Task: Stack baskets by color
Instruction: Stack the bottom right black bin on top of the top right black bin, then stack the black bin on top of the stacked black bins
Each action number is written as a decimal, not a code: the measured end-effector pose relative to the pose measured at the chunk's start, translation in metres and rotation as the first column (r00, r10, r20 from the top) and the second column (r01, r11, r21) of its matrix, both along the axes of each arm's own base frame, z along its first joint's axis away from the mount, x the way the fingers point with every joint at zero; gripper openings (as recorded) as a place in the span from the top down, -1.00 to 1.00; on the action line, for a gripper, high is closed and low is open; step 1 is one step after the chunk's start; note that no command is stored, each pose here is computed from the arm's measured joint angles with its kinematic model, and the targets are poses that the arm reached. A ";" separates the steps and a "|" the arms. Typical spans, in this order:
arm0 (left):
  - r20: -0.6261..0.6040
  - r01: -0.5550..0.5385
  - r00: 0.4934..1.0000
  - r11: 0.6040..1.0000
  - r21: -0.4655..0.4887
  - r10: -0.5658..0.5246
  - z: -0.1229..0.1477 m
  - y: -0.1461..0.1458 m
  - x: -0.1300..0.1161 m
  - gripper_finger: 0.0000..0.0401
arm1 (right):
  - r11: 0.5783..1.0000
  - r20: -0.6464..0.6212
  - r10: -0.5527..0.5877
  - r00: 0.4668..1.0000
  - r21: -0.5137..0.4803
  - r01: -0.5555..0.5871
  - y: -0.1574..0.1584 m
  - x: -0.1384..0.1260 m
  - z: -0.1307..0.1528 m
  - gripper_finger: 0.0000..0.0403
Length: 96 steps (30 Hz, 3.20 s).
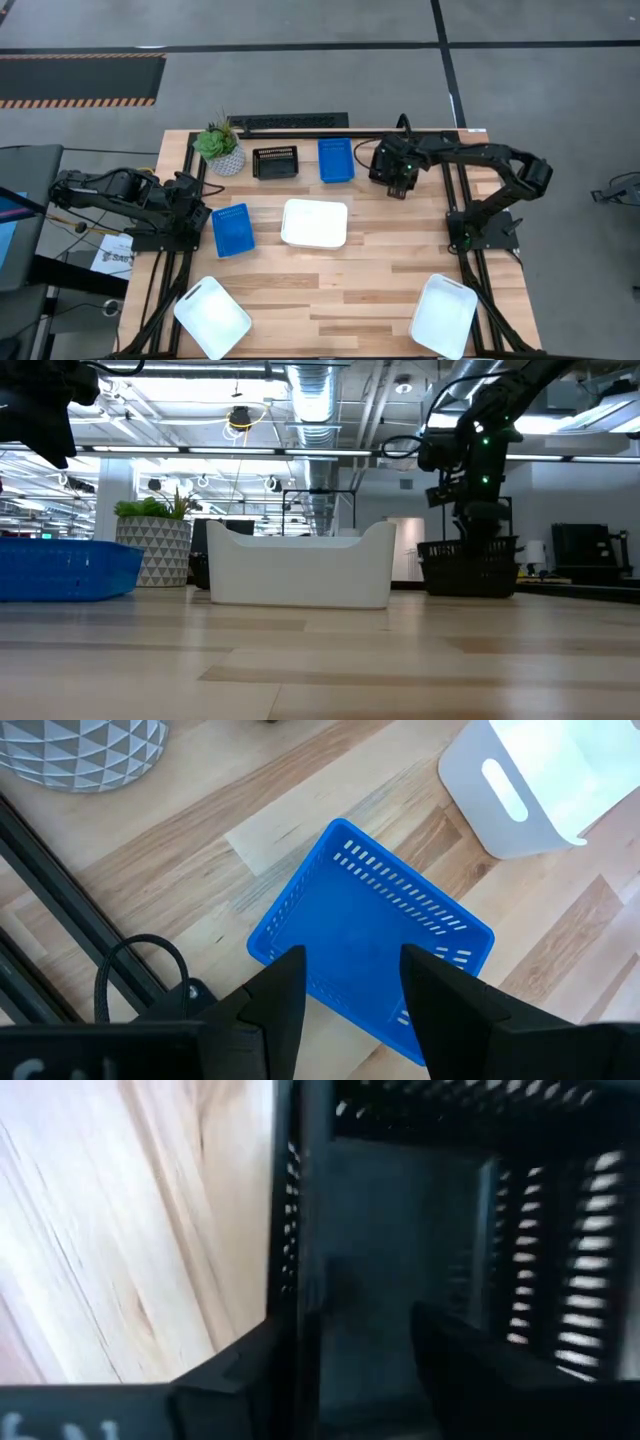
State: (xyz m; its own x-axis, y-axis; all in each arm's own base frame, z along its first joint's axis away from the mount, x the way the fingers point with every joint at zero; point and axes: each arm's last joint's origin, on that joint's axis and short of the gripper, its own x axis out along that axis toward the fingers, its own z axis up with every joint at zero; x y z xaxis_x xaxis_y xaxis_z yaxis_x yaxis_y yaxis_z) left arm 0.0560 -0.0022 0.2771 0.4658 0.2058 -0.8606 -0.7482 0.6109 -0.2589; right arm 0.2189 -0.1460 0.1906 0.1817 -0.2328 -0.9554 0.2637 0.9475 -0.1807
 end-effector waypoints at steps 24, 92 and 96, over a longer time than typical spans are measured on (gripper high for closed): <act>0.000 0.000 1.000 1.000 0.000 0.000 0.000 0.000 0.000 0.25 | 0.979 0.200 -0.098 0.975 0.196 0.059 0.070 0.053 0.043 -0.09; -0.028 0.064 0.998 0.996 0.056 -0.062 0.000 0.001 -0.001 0.25 | 0.975 0.249 0.188 0.950 -0.163 -0.150 0.006 0.311 -0.028 0.20; -0.029 0.064 0.998 0.996 0.055 -0.063 0.000 0.001 -0.001 0.25 | 0.977 0.211 0.178 0.961 -0.155 -0.147 0.006 0.310 -0.039 0.28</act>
